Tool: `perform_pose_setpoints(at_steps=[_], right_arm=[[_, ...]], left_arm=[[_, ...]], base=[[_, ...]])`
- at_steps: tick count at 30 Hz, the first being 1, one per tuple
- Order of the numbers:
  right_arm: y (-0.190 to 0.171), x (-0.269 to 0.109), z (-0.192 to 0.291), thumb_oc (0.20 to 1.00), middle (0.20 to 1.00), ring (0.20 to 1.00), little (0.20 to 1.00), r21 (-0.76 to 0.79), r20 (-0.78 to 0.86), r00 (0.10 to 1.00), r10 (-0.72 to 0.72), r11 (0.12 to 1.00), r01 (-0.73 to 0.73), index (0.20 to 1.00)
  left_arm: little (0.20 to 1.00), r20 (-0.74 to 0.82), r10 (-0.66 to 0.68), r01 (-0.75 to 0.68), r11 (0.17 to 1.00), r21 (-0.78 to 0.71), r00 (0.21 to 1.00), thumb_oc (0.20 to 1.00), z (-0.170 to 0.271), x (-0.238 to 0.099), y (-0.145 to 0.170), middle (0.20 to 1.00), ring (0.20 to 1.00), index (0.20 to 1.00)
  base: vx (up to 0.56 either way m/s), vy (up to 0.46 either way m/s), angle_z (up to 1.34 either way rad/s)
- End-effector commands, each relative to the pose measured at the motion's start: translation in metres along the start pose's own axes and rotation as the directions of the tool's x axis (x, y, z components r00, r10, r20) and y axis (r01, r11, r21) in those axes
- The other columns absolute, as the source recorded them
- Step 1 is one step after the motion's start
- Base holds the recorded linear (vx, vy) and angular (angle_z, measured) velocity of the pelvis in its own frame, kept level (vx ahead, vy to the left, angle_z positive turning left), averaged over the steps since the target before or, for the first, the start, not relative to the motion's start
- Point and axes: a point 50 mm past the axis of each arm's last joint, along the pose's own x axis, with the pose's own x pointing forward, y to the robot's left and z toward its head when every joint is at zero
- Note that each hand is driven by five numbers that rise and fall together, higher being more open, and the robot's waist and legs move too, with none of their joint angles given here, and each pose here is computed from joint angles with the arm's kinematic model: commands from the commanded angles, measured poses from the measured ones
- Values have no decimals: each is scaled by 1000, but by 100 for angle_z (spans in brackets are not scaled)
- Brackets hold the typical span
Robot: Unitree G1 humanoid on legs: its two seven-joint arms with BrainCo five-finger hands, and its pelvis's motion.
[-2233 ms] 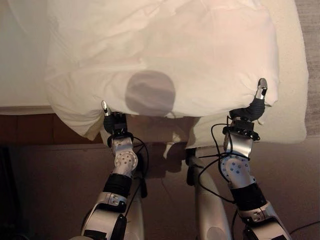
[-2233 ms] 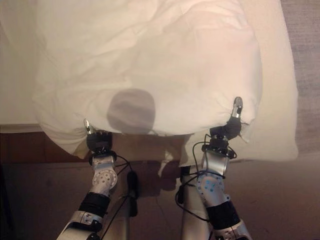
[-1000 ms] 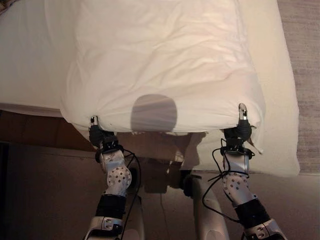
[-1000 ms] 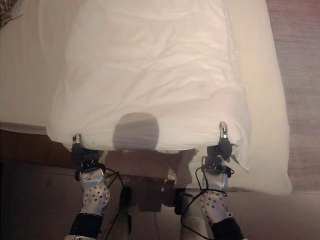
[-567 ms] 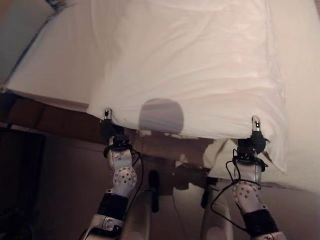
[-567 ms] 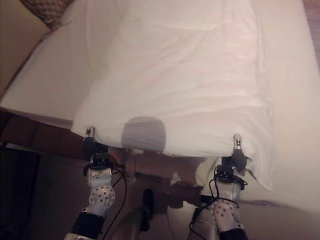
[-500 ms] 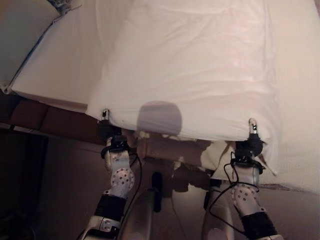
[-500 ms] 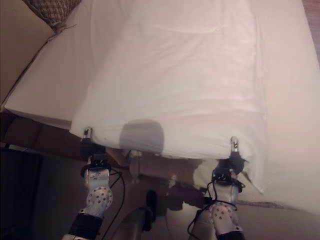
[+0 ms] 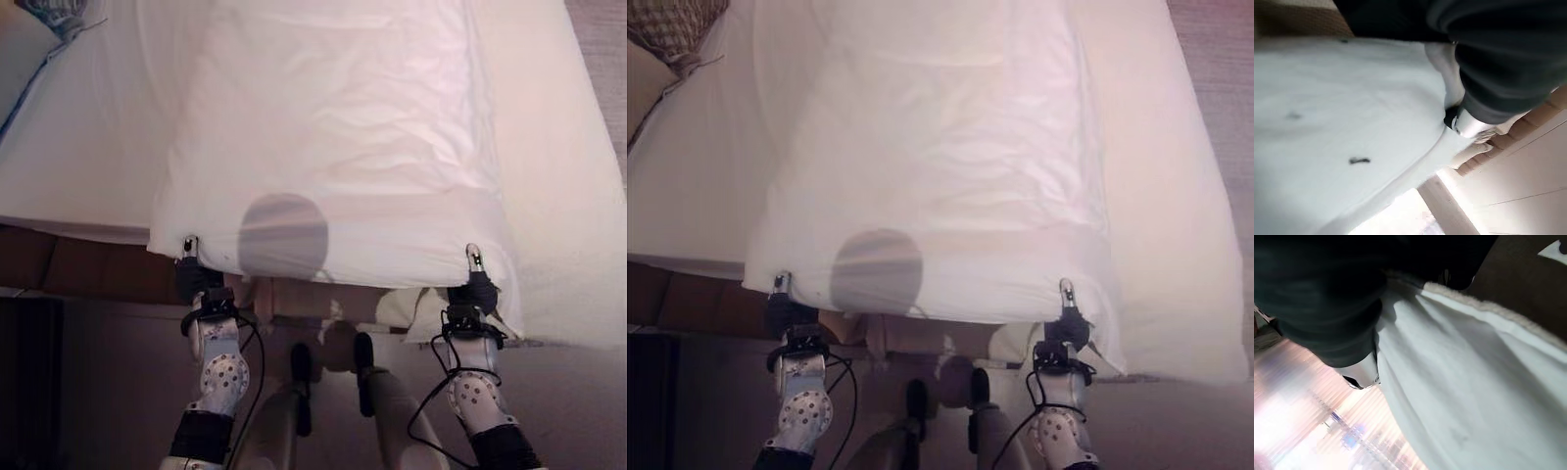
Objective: Make the bed
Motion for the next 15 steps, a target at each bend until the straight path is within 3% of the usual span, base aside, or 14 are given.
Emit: perform_pose_setpoints(at_steps=[1, 7, 15], right_arm=[[-6, 2, 43, 200, 200, 200, 200, -47, 180, 984, 19, 999, -10, 200], [4, 10, 37, 200, 200, 200, 200, -35, 176, 984, 39, 999, -33, 200], [11, 8, 32, 200, 200, 200, 200, -29, 165, 985, 44, 999, -39, 200]], left_arm=[[200, 234, -83, 84, 996, 3, 969, 200, 50, 1, -5, 200, 200, 200], [200, 314, -69, 67, 998, 19, 947, 200, 68, 0, -4, 200, 200, 200], [200, 232, -191, 180, 981, 70, 954, 200, 56, 10, -22, 200, 200, 200]], base=[[-20, 48, 4], [32, 216, -14], [51, 553, -7]])
